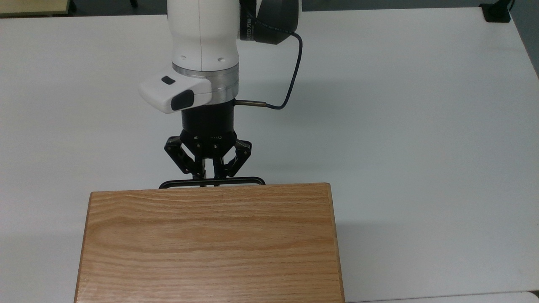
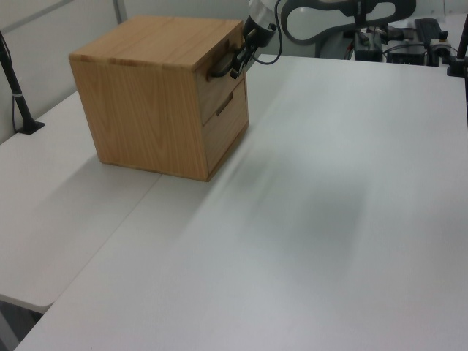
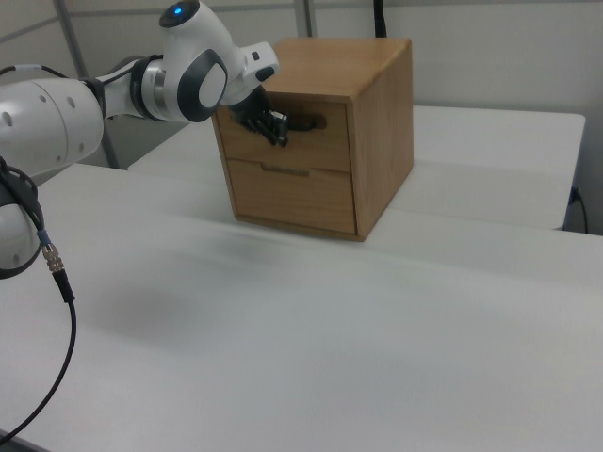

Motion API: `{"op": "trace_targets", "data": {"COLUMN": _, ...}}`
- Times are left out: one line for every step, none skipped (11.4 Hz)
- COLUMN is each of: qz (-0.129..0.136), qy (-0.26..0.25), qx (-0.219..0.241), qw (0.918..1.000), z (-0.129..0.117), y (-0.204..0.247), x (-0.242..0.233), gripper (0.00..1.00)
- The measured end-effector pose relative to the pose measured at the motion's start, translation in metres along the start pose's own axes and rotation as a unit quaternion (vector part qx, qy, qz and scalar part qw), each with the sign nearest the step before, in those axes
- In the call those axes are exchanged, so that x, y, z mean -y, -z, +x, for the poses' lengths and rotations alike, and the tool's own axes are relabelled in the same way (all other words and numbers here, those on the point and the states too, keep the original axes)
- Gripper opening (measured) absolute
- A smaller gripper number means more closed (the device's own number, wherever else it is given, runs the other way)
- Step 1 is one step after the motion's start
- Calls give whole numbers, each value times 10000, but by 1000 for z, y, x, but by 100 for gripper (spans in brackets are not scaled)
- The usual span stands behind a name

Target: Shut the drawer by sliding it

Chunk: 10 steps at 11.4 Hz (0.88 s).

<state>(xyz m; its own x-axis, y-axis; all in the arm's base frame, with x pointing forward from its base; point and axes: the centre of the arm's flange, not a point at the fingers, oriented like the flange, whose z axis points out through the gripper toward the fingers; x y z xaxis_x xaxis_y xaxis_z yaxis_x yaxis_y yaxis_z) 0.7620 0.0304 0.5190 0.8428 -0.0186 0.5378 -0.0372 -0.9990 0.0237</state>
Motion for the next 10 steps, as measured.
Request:
{"op": "trace_targets", "data": {"qz": -7, "qy": -158, "qx": 15, "qw": 9999, "z": -1, "y": 9, "x": -5, "gripper": 35}}
{"op": "trace_targets", "data": {"qz": -4, "qy": -315, "qx": 220, "qw": 9993, "z": -4, "y": 31, "x": -11, "gripper": 51}}
{"op": "trace_targets", "data": {"qz": -10, "qy": -467, "qx": 701, "qw": 9964, "z": -12, "y": 61, "x": -18, "gripper": 64}}
{"op": "trace_targets", "data": {"qz": -31, "qy": -644, "qx": 1271, "qw": 9898, "z": -26, "y": 93, "x": -27, "gripper": 80}}
{"op": "trace_targets", "data": {"qz": -51, "qy": -751, "qx": 1835, "qw": 9801, "z": -44, "y": 121, "x": -34, "gripper": 85}}
{"op": "trace_targets", "data": {"qz": -43, "qy": -774, "qx": 2225, "qw": 9718, "z": -61, "y": 140, "x": -38, "gripper": 88}}
{"op": "trace_targets", "data": {"qz": -12, "qy": -772, "qx": 2401, "qw": 9677, "z": -75, "y": 154, "x": -41, "gripper": 100}}
{"op": "trace_targets", "data": {"qz": 34, "qy": -727, "qx": 2492, "qw": 9657, "z": -87, "y": 164, "x": -44, "gripper": 100}}
{"op": "trace_targets", "data": {"qz": 66, "qy": -703, "qx": 2591, "qw": 9633, "z": -98, "y": 173, "x": -49, "gripper": 100}}
{"op": "trace_targets", "data": {"qz": 80, "qy": -711, "qx": 2739, "qw": 9591, "z": -108, "y": 181, "x": -57, "gripper": 100}}
